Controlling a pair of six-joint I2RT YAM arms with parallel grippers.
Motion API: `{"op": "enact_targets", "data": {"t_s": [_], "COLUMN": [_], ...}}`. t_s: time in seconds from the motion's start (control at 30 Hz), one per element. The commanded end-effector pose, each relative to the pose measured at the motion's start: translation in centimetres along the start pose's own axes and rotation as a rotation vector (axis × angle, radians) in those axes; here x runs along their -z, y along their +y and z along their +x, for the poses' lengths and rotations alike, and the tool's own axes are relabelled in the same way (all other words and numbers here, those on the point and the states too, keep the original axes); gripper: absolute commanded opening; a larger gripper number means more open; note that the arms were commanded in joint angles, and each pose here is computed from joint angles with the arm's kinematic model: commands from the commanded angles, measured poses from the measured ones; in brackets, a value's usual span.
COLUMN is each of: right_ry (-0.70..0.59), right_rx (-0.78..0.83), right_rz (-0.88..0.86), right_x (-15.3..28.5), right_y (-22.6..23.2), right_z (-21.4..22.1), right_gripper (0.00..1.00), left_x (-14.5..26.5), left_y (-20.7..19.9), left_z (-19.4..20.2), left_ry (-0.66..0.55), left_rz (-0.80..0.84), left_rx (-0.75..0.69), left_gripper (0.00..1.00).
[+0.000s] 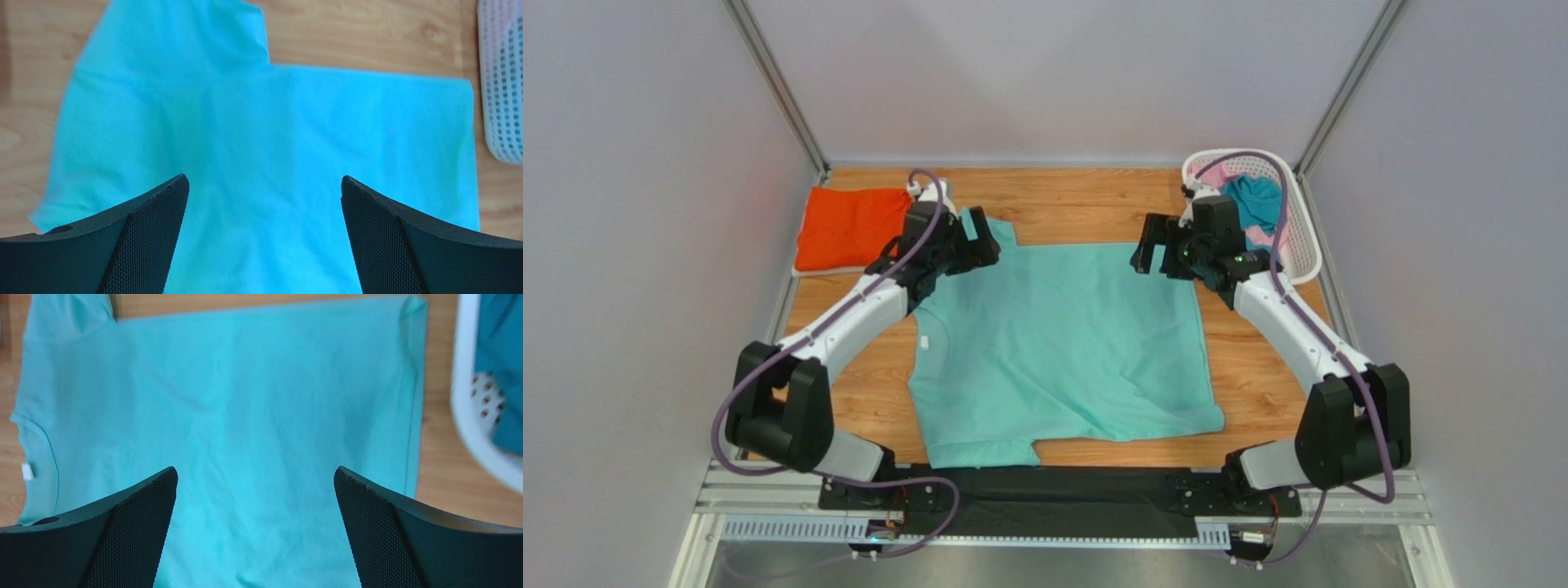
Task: Fold and stack the t-shirts
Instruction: Flatten the tshirt out
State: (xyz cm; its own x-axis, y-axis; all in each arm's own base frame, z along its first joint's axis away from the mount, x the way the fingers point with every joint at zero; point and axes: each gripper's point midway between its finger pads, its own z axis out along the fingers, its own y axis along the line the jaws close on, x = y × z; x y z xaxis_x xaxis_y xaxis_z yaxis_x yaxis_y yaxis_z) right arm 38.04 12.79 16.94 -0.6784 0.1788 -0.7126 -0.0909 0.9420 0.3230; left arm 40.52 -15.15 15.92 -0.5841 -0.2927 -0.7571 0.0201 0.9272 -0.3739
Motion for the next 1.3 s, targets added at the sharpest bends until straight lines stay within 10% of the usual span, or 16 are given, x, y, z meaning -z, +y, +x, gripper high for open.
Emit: {"op": "enact_targets", "data": {"t_s": [0.0, 0.27, 0.9, 1.27], "right_ry": [0.147, 0.249, 0.310, 0.182], "right_rx": [-0.047, -0.062, -0.056, -0.009], "right_rz": [0.061, 0.071, 0.210, 0.129], "right_x": [0.6, -1.4, -10.0, -7.6], "right_y": [-1.4, -2.8, -5.7, -2.8], "right_z": [6.9, 12.0, 10.9, 4.3], "right_gripper": [1.00, 1.00, 1.00, 1.00], "left_x": [2.2, 2.3, -8.1, -7.6], "left_y": [1.2, 1.5, 5.0, -3.8], "left_z": [6.4, 12.0, 11.1, 5.7], "left_ry": [0.128, 0.196, 0.279, 0.138], "left_rz": [-0.037, 0.050, -0.171, 0.126], "left_rx": [0.057, 0.150, 0.072, -0.013], "left_gripper": [1.00, 1.00, 1.00, 1.00]}}
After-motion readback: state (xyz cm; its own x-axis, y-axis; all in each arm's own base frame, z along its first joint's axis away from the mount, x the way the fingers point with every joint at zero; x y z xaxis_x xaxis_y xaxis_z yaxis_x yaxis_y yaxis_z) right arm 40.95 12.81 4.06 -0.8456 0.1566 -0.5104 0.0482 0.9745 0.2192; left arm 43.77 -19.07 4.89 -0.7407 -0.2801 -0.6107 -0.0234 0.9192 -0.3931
